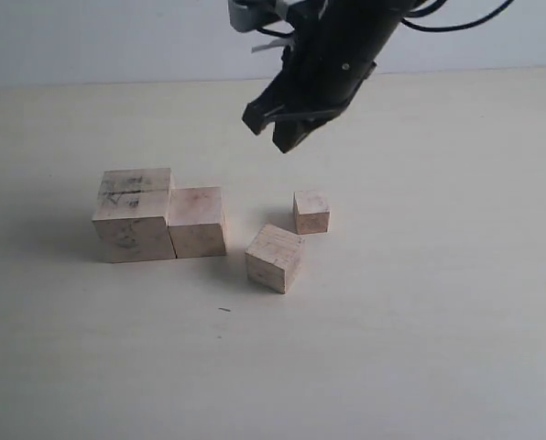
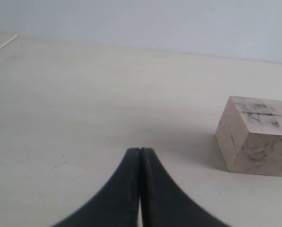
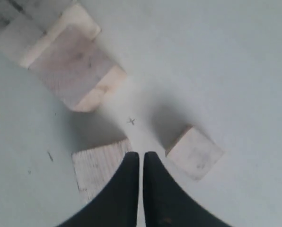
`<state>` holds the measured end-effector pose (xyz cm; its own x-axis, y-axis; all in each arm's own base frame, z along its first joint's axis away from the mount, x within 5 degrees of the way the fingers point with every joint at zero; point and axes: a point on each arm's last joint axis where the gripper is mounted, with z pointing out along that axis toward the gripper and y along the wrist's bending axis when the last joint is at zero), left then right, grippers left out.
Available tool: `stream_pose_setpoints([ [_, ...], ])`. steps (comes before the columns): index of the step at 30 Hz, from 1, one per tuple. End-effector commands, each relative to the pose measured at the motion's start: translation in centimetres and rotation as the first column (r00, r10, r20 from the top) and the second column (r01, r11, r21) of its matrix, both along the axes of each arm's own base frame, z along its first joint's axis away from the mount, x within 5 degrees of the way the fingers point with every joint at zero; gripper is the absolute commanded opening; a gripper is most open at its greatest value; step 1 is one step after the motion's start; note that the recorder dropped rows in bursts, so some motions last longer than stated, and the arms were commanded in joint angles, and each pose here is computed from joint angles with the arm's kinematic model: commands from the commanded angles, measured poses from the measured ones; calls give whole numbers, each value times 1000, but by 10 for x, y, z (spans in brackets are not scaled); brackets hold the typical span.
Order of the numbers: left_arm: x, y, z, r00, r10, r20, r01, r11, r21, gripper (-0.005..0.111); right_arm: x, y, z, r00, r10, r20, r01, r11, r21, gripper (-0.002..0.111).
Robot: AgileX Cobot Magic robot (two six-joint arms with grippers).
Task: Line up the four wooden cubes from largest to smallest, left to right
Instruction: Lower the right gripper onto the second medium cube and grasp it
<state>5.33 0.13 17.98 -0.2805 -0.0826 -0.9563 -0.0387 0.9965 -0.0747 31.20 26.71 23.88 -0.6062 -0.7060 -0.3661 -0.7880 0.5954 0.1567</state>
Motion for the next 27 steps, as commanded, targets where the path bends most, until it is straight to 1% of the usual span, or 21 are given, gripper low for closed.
stream_pose_setpoints([
  [1,0,0,1,1000,-9,19,9,1000,6,0,-12,-12,-21,999,12,-35,-14,999,-49,4],
  [3,0,0,1,1000,-9,19,9,1000,6,0,-15,-14,-33,997,29,-69,-33,997,-67,5],
  [5,0,0,1,1000,-9,19,9,1000,6,0,-19,-15,-42,993,61,-105,-69,995,-77,11],
  [8,0,0,1,1000,-9,19,9,1000,6,0,-23,-12,-44,984,115,-137,-123,991,-51,29],
  [10,0,0,1,1000,-9,19,9,1000,6,0,-25,-10,-43,975,174,-138,-178,984,-15,45],
  [12,0,0,1,1000,-9,19,9,1000,6,0,-28,-9,-42,958,252,-137,-255,967,-3,58],
  [14,0,0,1,1000,-9,19,9,1000,6,0,-29,-10,-43,943,310,-123,-312,950,0,68],
  [15,0,0,1,1000,-9,19,9,1000,6,0,-29,-9,-43,942,314,-118,-316,949,1,69],
  [19,0,0,1,1000,-9,19,9,1000,6,0,-27,-9,-47,950,298,-91,-299,954,3,69],
  [21,0,0,1,1000,-9,19,9,1000,6,0,-26,-8,-54,950,295,-107,-296,955,1,69],
  [24,0,0,1,1000,-9,19,9,1000,6,0,-25,-2,-73,937,313,-154,-312,950,30,69],
  [27,0,0,1,1000,-9,19,9,1000,6,0,-24,0,-86,933,326,-154,-331,944,-5,69],
])
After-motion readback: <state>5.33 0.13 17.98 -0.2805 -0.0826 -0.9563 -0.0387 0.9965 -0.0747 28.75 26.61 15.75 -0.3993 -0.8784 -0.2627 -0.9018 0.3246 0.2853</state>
